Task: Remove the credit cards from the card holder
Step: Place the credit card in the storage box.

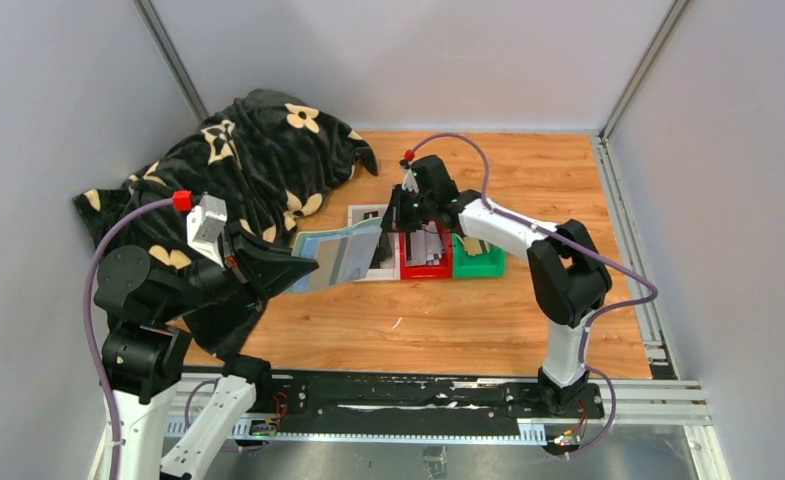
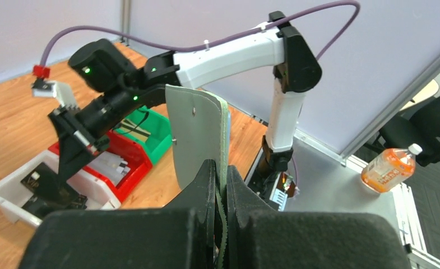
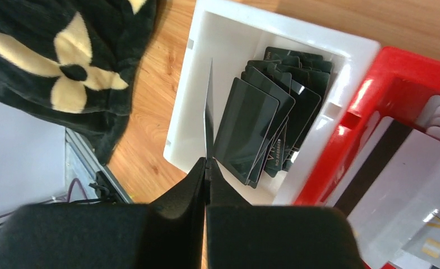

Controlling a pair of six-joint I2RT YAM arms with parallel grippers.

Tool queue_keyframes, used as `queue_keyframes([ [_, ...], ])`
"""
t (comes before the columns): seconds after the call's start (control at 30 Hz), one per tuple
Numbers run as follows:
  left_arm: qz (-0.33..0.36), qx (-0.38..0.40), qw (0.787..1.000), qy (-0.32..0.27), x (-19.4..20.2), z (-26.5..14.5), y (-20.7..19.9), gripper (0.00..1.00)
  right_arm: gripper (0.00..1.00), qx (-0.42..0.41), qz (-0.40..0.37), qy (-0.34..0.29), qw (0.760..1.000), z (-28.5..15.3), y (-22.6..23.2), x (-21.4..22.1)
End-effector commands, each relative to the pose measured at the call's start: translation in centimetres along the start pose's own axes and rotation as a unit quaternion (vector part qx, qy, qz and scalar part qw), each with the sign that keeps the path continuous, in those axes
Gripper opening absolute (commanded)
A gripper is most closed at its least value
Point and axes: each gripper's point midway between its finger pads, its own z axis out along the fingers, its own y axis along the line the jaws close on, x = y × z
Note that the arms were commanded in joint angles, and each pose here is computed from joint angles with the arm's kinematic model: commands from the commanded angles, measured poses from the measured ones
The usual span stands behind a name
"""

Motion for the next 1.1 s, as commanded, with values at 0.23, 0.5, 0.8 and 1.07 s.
queue_keyframes([
  [0.23,0.026,0.052,0.998,-0.031,-2.1,-0.6,-3.1,0.0,0.0,0.068,-0.009,0.04,0.997,3.5,-0.4,2.6],
  [0.5,0.015,0.071,0.997,-0.04,-2.6,-0.6,-3.9,0.0,0.47,0.072,-0.03,-0.008,0.997,1.0,1.7,1.1],
  [0.8,0.01,0.097,0.994,-0.047,-3.1,-0.7,-5.0,0.0,0.77,-0.078,-0.105,-0.116,0.985,-10.3,11.5,-1.6],
  [1.07,-0.004,0.106,0.993,-0.053,-3.4,-0.4,-4.9,0.0,0.77,-0.393,-0.238,-0.151,0.875,-23.2,19.9,6.3],
])
